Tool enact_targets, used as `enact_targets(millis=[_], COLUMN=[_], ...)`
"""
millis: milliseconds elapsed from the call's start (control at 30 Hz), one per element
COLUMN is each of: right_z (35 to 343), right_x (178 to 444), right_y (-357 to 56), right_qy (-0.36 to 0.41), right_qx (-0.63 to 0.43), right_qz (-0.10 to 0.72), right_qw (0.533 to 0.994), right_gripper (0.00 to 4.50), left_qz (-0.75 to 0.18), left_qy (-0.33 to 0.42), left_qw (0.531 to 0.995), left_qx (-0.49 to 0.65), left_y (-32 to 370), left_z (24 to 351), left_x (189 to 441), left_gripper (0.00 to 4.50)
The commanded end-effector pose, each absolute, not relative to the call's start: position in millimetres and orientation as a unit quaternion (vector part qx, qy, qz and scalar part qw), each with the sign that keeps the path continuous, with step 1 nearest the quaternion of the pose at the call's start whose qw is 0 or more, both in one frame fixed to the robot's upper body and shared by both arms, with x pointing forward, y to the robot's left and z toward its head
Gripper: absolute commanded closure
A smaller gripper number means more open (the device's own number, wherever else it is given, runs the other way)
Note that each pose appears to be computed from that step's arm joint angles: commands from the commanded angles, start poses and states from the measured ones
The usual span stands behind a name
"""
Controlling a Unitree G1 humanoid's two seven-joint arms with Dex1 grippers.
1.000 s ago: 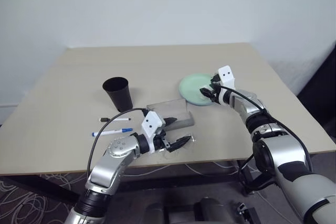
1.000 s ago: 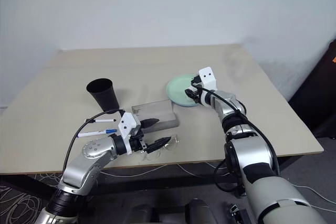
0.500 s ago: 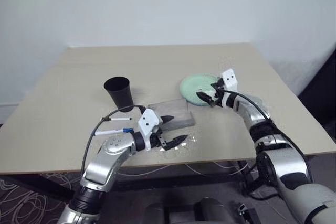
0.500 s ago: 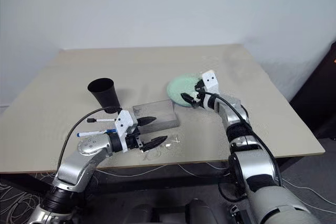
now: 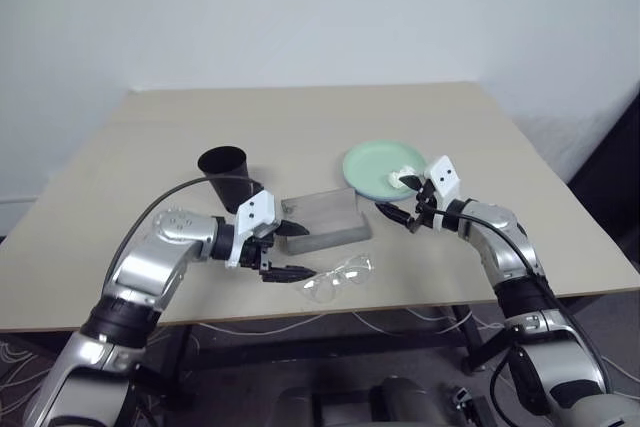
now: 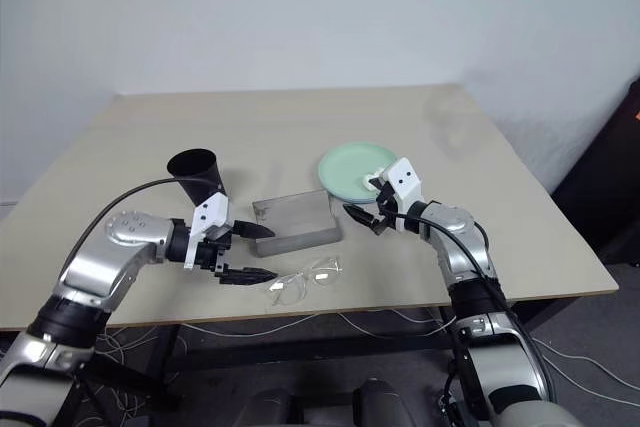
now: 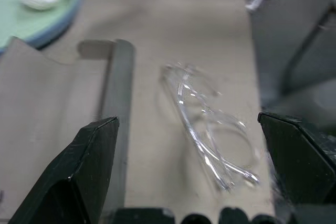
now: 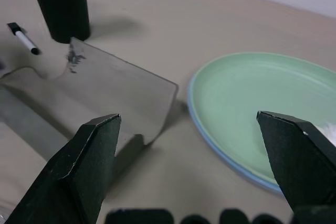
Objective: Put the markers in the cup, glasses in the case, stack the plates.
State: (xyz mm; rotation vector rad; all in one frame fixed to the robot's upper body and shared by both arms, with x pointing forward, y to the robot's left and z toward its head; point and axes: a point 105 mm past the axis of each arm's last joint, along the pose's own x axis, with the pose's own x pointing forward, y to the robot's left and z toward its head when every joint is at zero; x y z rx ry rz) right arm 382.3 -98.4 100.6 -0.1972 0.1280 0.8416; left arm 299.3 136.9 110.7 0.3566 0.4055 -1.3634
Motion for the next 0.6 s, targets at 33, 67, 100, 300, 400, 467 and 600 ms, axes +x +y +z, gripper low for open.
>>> enact_targets(millis=[33,67,100,300,400,467,600], right_z=[120,118,116,109,108,107,107], right_x=[384,382,380,375,375,375,376], right_y=[-96,-96,-96,-97,-98,-98,-97], right_qy=[0.024,0.022,0.020,0.020,0.020,0.020,0.019], right_qx=[-0.099,-0.093,-0.088,-0.076,-0.073,-0.072,-0.070], right_qz=[0.403,0.398,0.395,0.376,0.370,0.368,0.365], right_qw=[0.910,0.912,0.914,0.923,0.926,0.927,0.928], right_gripper=[0.01,0.01,0.01,0.01,0.01,0.01,0.01], left_qz=[-0.634,-0.644,-0.651,-0.676,-0.678,-0.680,-0.672], left_qy=[0.189,0.193,0.198,0.223,0.238,0.248,0.265], left_qw=[0.730,0.722,0.714,0.688,0.679,0.671,0.670], left_qx=[0.169,0.167,0.164,0.143,0.151,0.161,0.170], left_y=[135,131,128,111,101,97,94], left_z=[117,117,118,111,102,96,86], left_x=[303,304,305,305,305,303,302], left_gripper=[0.00,0.00,0.00,0.00,0.00,0.00,0.00])
